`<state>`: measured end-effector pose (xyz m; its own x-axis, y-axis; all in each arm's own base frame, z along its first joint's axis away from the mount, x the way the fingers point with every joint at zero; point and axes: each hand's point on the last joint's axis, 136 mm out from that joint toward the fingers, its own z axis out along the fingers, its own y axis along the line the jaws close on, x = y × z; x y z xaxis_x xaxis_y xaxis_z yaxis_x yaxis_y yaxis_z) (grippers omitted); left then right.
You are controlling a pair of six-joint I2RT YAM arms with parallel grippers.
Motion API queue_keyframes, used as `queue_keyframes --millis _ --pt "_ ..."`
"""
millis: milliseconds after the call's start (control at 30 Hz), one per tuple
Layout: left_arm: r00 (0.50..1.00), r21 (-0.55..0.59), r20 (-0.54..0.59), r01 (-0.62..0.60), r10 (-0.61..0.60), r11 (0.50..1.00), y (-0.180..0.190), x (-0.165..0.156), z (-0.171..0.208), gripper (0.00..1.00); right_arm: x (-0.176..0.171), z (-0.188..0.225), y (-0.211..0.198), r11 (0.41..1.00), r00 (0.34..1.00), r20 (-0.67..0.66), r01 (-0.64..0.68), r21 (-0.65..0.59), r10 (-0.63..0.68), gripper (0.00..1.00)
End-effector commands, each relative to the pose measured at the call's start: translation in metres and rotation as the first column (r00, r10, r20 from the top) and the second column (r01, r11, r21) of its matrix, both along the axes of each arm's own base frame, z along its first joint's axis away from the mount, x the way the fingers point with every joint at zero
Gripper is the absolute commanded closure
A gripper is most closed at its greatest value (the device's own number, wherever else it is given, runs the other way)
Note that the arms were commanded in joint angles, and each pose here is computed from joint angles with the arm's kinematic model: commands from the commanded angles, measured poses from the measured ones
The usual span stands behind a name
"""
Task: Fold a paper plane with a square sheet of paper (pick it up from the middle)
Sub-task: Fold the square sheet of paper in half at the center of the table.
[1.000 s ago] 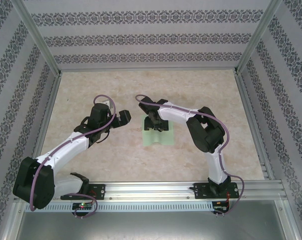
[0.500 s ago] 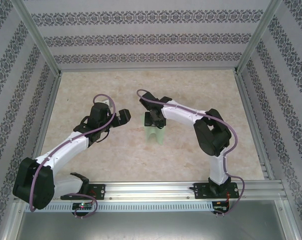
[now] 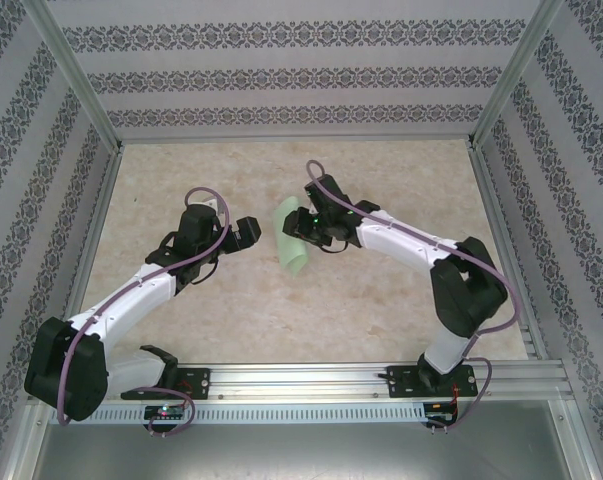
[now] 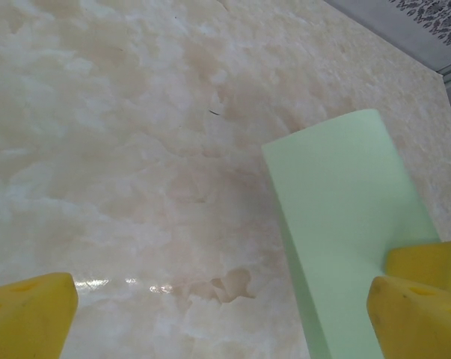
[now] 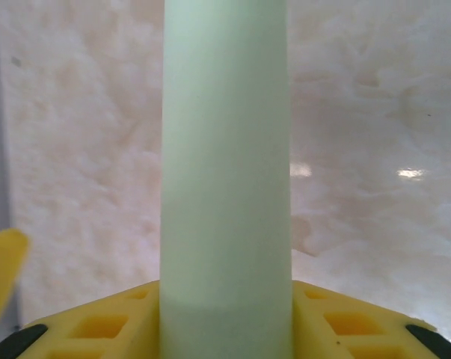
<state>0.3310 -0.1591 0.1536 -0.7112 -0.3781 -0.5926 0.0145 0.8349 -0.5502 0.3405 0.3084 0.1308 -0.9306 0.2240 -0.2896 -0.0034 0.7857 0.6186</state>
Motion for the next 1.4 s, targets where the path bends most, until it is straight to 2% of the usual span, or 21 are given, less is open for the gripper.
queue_keyframes --millis 0,133,333,400,467,533,667,833,867,900,933,1033,1167,1367 --pt "0.999 -0.042 0.05 -0.007 0.009 0.999 -0.002 0.009 0.025 0.0 0.01 0.001 0.001 0.988 0.997 -0.008 0.074 0.134 -0.074 0.57" --pt "0.998 -0.064 0.055 0.016 -0.013 0.998 -0.008 0.01 0.028 0.0 0.006 -0.036 -0.016 0.983 0.988 -0.062 0.148 0.112 -0.142 0.56" --pt "0.995 -0.096 0.051 0.092 -0.087 0.991 -0.024 0.011 0.027 0.0 -0.002 -0.062 -0.03 0.979 0.981 -0.074 0.184 0.083 -0.178 0.53" --pt "0.995 -0.102 0.038 0.1 -0.097 0.99 -0.026 0.012 0.027 0.0 -0.006 -0.07 -0.037 0.982 0.981 -0.08 0.18 0.05 -0.176 0.43" --pt "0.995 -0.094 0.019 0.095 -0.094 0.991 -0.026 0.012 0.025 0.0 -0.01 -0.075 -0.043 0.987 0.983 -0.089 0.162 0.019 -0.16 0.42" --pt "0.995 -0.093 0.018 0.103 -0.102 0.99 -0.027 0.012 0.027 0.0 -0.012 -0.078 -0.05 0.988 0.984 -0.084 0.155 -0.011 -0.156 0.37" --pt "0.991 -0.102 0.008 0.135 -0.134 0.986 -0.034 0.013 0.026 0.0 -0.013 -0.079 -0.058 0.991 0.987 -0.09 0.128 -0.044 -0.132 0.36" --pt "0.982 -0.119 0.0 0.188 -0.189 0.975 -0.049 0.015 0.023 0.01 -0.019 -0.078 -0.07 0.991 0.987 -0.121 0.097 -0.09 -0.107 0.27" --pt "0.979 -0.118 -0.001 0.204 -0.205 0.972 -0.053 0.014 0.022 0.01 -0.02 -0.076 -0.07 0.993 0.989 -0.122 0.077 -0.089 -0.088 0.3" --pt "0.977 -0.114 -0.009 0.209 -0.212 0.971 -0.055 0.014 0.021 0.02 -0.021 -0.074 -0.067 0.995 0.991 -0.121 0.054 -0.078 -0.064 0.4" --pt "0.976 -0.11 -0.016 0.214 -0.217 0.971 -0.058 0.014 0.02 0.03 -0.021 -0.072 -0.064 0.998 0.992 -0.121 0.031 -0.06 -0.038 0.44" --pt "0.973 -0.11 -0.033 0.223 -0.228 0.968 -0.065 0.017 0.016 0.03 -0.022 -0.074 -0.059 1.0 0.988 -0.155 0.001 -0.028 -0.005 0.36" --pt "0.974 -0.11 -0.048 0.216 -0.222 0.97 -0.068 0.02 0.014 0.03 -0.022 -0.079 -0.06 1.0 0.987 -0.163 0.005 -0.022 -0.009 0.43" --pt "0.975 -0.114 -0.059 0.207 -0.215 0.972 -0.069 0.021 0.013 0.02 -0.021 -0.083 -0.05 0.997 0.983 -0.182 0.021 0.068 -0.008 0.42"
